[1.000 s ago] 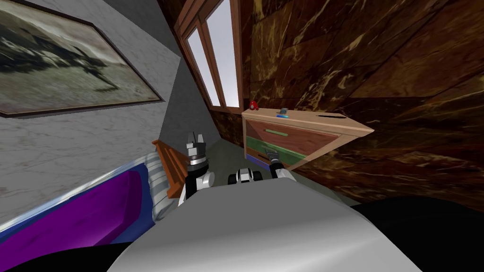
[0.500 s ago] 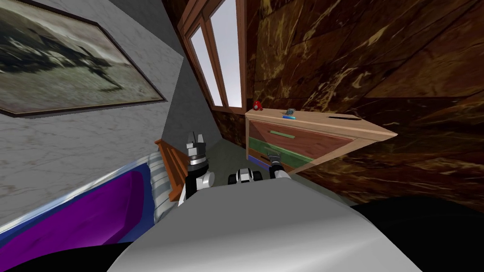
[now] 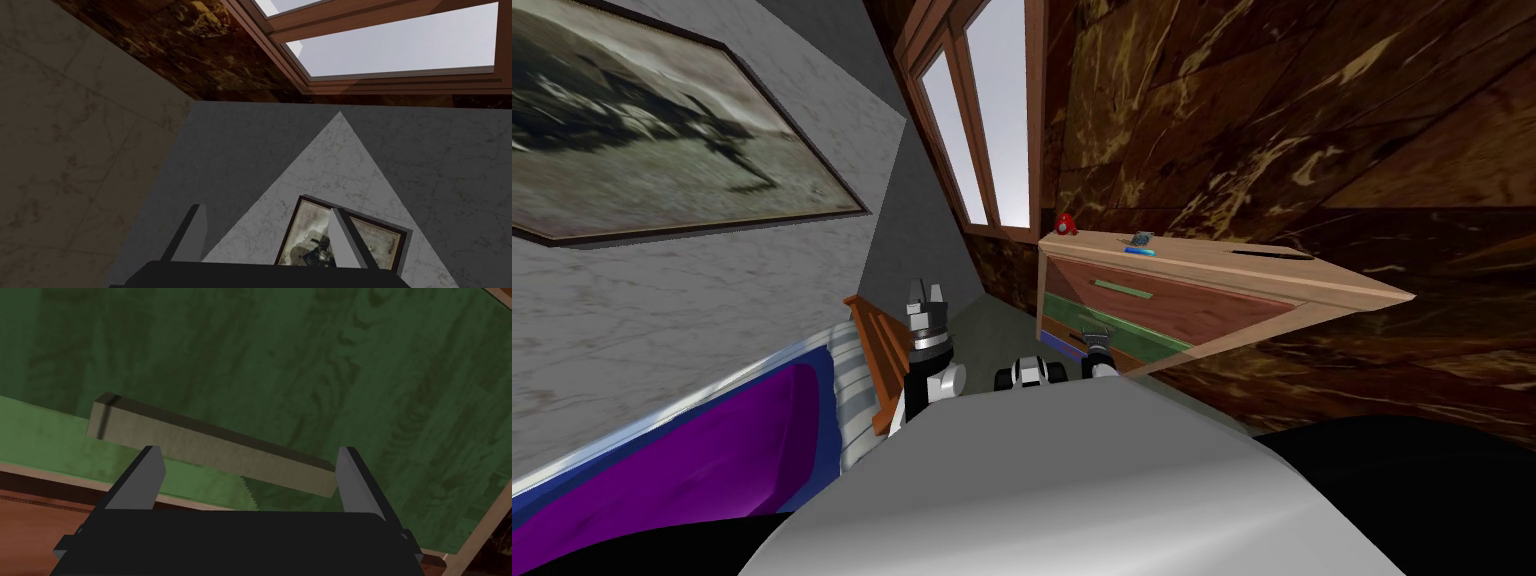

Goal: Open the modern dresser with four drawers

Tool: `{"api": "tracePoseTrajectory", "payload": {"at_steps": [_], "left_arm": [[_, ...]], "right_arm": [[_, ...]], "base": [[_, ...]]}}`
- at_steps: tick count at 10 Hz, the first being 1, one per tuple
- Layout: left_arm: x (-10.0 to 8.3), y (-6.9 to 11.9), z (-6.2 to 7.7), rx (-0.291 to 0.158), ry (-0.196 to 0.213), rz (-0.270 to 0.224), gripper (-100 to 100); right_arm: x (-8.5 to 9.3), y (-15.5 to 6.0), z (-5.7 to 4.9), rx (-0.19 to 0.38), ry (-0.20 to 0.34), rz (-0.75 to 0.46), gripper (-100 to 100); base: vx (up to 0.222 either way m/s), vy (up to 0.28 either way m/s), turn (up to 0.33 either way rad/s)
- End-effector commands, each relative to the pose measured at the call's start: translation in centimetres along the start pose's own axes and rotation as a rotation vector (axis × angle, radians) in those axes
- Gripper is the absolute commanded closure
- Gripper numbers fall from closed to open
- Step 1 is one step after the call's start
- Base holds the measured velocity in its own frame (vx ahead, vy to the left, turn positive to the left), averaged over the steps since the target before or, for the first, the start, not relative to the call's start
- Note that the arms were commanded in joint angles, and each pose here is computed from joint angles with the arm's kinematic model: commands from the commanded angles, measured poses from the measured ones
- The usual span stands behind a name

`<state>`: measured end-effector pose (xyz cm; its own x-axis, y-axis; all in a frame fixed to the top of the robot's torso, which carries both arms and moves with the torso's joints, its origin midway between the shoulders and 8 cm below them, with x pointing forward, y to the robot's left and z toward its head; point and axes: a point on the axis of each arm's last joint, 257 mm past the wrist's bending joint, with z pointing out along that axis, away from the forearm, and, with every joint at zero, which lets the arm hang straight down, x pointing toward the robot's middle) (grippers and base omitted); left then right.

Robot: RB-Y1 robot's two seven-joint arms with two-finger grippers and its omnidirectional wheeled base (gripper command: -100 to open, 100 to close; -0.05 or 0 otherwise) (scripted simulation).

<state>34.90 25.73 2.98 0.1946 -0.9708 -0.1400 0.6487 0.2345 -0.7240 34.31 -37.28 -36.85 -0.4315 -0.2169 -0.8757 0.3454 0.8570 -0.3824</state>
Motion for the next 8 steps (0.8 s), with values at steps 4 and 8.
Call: {"api": "tracePoseTrajectory", "payload": {"at_steps": [4, 8], "left_arm": [[0.0, 0.0, 0.0, 0.0, 0.0, 0.0, 0], [0.0, 0.0, 0.0, 0.0, 0.0, 0.0, 0]], "right_arm": [[2.5, -2.0, -0.4, 0.102, 0.009, -0.218, -100], [3.1, -3.1, -0.8, 0.154, -0.003, -0.347, -100]], "base": [[0.053, 0.044, 0.043], [0.04, 0.039, 0.026]]}}
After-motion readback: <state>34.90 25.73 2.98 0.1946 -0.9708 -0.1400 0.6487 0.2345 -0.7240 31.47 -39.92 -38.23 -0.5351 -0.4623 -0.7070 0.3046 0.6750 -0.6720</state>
